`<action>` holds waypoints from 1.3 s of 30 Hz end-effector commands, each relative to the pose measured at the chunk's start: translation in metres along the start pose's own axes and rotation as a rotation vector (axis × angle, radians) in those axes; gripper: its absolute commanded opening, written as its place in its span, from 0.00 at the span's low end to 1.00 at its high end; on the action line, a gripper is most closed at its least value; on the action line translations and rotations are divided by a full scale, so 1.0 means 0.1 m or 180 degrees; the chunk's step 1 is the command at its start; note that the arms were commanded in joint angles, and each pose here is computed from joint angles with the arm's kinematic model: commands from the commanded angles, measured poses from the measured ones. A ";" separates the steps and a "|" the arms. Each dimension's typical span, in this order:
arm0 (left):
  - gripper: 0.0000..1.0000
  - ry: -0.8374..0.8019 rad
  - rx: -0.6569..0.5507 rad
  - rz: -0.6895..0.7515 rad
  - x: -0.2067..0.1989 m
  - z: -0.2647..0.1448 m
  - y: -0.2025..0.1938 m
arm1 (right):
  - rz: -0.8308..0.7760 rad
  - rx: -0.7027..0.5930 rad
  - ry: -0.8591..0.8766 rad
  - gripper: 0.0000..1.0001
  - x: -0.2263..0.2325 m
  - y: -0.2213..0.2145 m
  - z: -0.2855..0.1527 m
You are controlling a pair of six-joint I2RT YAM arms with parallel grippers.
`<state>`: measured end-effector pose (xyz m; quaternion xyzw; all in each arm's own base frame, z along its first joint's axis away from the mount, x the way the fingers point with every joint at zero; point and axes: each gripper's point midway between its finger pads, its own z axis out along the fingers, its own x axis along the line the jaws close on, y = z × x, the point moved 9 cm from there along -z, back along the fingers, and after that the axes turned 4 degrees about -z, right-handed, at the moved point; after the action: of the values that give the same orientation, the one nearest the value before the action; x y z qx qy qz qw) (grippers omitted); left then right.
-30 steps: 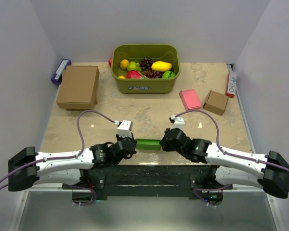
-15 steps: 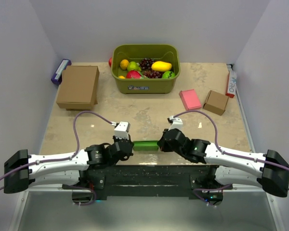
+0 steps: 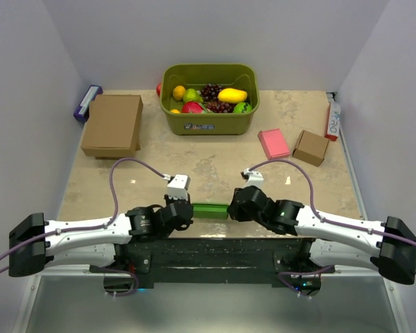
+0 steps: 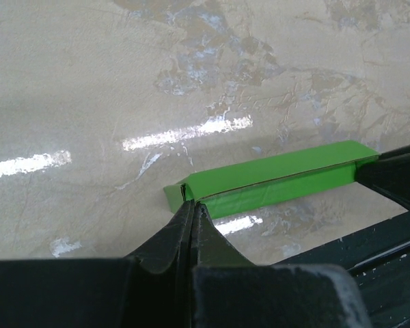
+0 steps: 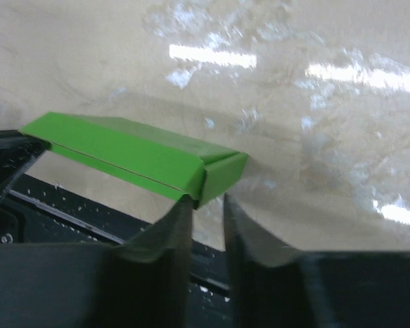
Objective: Fold the paper box
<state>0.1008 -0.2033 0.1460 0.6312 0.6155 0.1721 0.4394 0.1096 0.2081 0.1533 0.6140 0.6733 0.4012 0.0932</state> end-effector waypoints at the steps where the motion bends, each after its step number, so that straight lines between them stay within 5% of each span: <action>1: 0.00 0.0263 0.0193 0.0405 0.13 0.02 -0.10 | -0.0150 0.0232 -0.0246 0.38 -0.10 0.00 -0.21; 6: 0.00 0.0261 0.0239 0.0427 0.12 0.03 -0.12 | 0.0008 0.0086 -0.0150 0.60 -0.04 0.12 -0.33; 13: 0.00 0.0236 0.0229 0.0398 0.12 0.02 -0.12 | 0.0462 -0.0277 0.0093 0.71 0.04 0.23 -0.36; 20: 0.00 0.0179 0.0242 0.0381 0.11 0.03 -0.15 | 0.1207 -0.0762 0.0386 0.72 0.11 0.31 -0.26; 39: 0.00 0.0109 0.0222 0.0358 0.11 0.01 -0.17 | 0.1533 -0.0420 0.0218 0.74 0.13 0.07 0.09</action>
<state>0.1013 -0.2082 0.1461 0.6433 0.6043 0.1784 0.4349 0.1142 0.2192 0.1526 0.7257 0.5126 0.4583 0.0234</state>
